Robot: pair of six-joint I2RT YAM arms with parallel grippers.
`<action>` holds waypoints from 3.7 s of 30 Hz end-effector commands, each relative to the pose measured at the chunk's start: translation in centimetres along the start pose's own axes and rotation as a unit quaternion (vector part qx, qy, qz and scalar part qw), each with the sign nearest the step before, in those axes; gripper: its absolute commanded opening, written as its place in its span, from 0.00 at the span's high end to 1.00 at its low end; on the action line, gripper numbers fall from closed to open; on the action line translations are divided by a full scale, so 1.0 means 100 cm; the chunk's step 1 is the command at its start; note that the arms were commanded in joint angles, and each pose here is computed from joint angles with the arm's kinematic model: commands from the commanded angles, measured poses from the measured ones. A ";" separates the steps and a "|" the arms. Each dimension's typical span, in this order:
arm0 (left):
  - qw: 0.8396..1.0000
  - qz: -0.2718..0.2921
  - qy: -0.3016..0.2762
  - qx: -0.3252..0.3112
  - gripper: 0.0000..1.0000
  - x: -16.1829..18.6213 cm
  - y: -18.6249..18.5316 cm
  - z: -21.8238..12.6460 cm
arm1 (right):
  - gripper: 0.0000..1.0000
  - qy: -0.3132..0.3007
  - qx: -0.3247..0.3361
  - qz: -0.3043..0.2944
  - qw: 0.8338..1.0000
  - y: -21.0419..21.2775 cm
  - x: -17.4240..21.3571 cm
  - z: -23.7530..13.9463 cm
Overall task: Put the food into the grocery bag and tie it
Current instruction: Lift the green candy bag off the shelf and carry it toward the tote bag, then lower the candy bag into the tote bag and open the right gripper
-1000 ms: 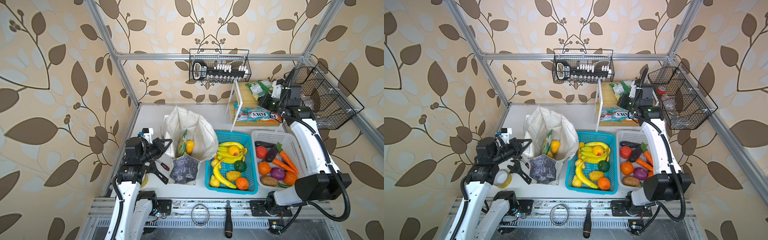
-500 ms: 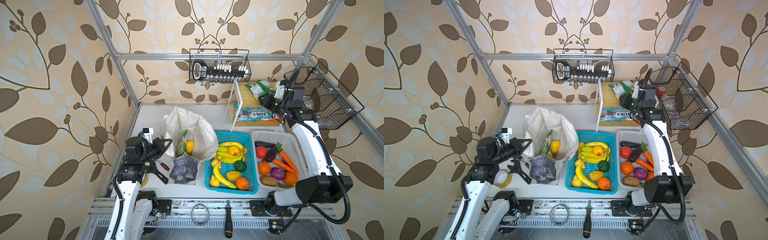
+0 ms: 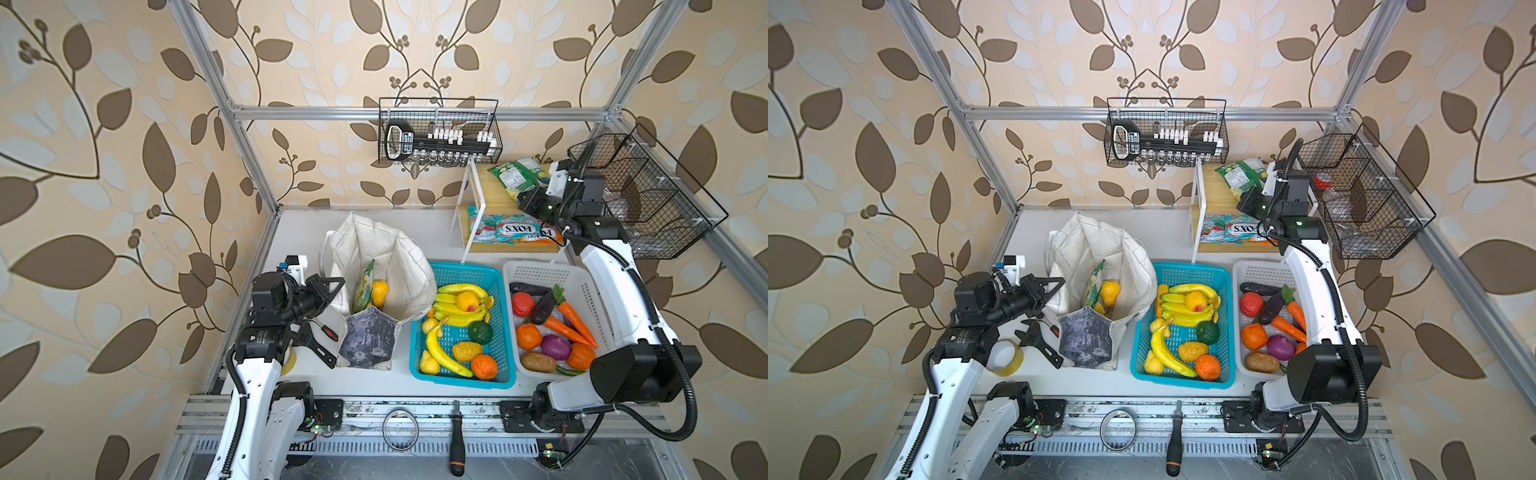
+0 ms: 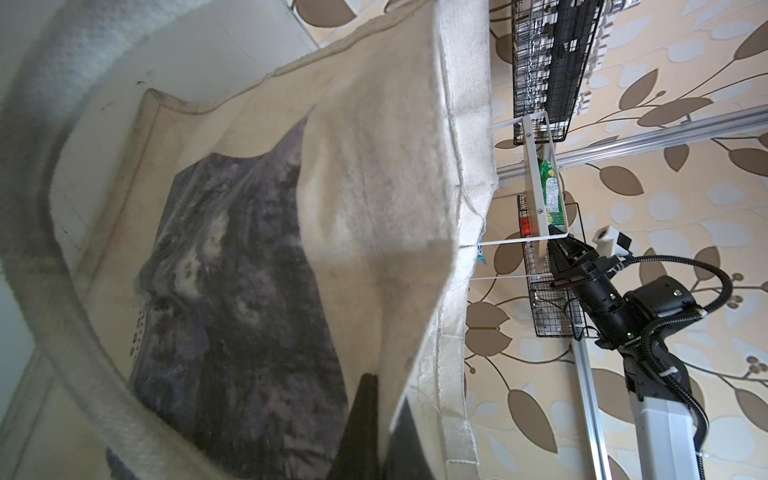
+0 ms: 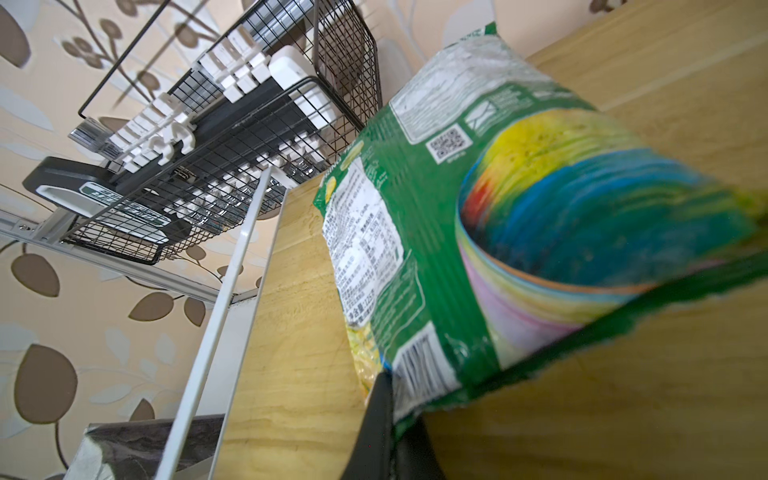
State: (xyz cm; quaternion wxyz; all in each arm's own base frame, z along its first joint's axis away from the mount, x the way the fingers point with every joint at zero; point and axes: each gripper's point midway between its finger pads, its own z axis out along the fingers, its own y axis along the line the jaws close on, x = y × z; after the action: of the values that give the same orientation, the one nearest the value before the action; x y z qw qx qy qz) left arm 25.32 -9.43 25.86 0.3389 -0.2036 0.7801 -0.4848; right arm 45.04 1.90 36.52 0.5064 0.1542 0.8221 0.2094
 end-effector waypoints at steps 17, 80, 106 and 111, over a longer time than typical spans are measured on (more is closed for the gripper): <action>0.999 0.038 -0.008 0.033 1.00 -0.011 -0.025 -0.002 | 1.00 -0.117 -0.138 -0.056 0.982 0.109 -0.050 -0.119; 0.997 0.070 0.019 0.008 1.00 -0.012 -0.032 -0.005 | 1.00 0.117 -0.220 -0.247 0.936 0.292 0.265 0.014; 0.997 0.071 0.018 0.014 1.00 -0.012 -0.034 -0.004 | 1.00 0.247 -0.210 -0.263 0.909 0.268 0.397 0.010; 0.997 0.071 0.018 0.015 1.00 -0.011 -0.033 -0.004 | 0.81 0.260 -0.209 -0.245 0.910 0.263 0.397 0.006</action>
State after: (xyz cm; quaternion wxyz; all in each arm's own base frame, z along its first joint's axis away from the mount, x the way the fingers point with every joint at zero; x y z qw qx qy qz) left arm 25.77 -9.50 27.18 0.3312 -0.1676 0.8080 -0.4576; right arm 30.15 43.62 17.67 0.3389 -0.2304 0.8754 0.2563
